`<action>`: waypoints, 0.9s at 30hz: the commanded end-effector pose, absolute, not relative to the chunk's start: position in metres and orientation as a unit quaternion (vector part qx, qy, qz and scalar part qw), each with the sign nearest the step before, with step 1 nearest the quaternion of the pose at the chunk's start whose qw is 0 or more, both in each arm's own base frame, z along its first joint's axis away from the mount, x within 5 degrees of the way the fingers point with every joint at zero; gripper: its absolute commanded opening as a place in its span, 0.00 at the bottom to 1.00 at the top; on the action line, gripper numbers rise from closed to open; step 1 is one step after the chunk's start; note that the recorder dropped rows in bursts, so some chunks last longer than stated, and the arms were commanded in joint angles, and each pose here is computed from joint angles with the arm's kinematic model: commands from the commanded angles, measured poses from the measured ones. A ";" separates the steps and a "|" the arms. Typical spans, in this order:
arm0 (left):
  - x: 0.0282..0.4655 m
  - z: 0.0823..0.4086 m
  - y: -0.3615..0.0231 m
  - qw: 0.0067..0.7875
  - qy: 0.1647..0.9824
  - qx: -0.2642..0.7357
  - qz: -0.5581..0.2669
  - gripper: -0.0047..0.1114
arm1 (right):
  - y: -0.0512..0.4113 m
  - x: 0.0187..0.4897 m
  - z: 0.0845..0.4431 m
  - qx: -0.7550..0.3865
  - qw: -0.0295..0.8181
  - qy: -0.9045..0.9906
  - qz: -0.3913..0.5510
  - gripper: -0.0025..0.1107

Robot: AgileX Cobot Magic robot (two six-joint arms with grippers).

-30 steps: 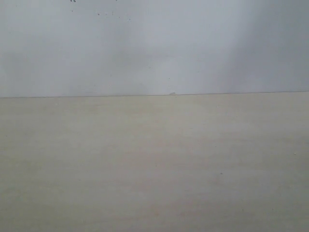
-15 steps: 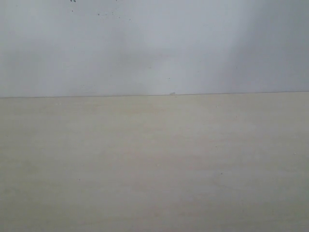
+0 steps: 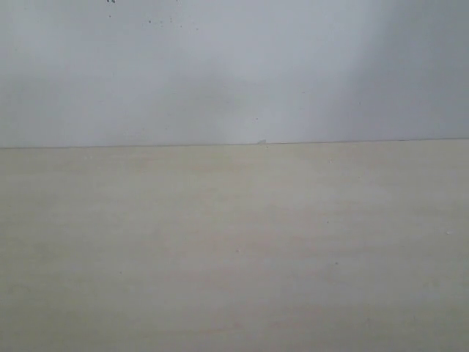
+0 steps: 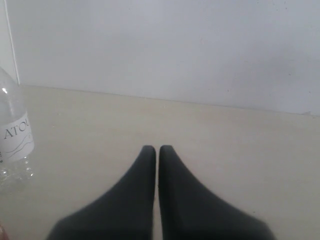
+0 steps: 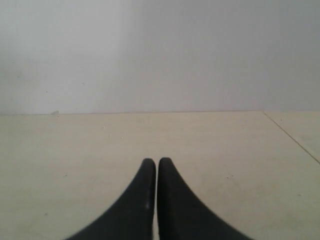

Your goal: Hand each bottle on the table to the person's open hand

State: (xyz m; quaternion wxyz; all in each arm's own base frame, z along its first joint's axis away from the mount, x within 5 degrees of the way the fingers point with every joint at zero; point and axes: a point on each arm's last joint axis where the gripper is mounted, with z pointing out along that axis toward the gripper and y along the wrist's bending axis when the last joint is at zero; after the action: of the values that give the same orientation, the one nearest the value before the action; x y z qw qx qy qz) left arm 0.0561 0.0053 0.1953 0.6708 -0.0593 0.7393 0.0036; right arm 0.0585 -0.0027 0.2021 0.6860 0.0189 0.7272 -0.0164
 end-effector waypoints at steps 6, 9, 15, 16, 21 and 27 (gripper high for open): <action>0.056 0.197 0.005 0.673 0.737 -0.060 0.004 0.08 | -0.003 0.058 0.200 0.019 0.684 0.729 -0.018 0.03; 0.056 0.197 0.005 0.673 0.737 -0.060 0.004 0.08 | -0.003 0.058 0.200 0.019 0.684 0.729 -0.018 0.03; 0.056 0.197 0.005 0.673 0.737 -0.060 0.004 0.08 | -0.003 0.058 0.200 0.019 0.684 0.729 -0.018 0.03; 0.056 0.197 0.005 0.673 0.737 -0.060 0.004 0.08 | -0.003 0.058 0.200 0.019 0.684 0.729 -0.018 0.03; 0.056 0.197 0.005 0.673 0.737 -0.060 0.004 0.08 | -0.003 0.058 0.200 0.019 0.684 0.729 -0.018 0.03; 0.056 0.197 0.005 0.673 0.737 -0.060 0.004 0.08 | -0.003 0.058 0.200 0.019 0.684 0.729 -0.018 0.03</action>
State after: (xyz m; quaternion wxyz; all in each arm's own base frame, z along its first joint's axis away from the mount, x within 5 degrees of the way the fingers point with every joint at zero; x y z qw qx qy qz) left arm 0.0561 0.0053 0.1953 0.6708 -0.0593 0.7393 0.0036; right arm 0.0586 -0.0026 0.1996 0.6804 0.0208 0.7324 -0.0143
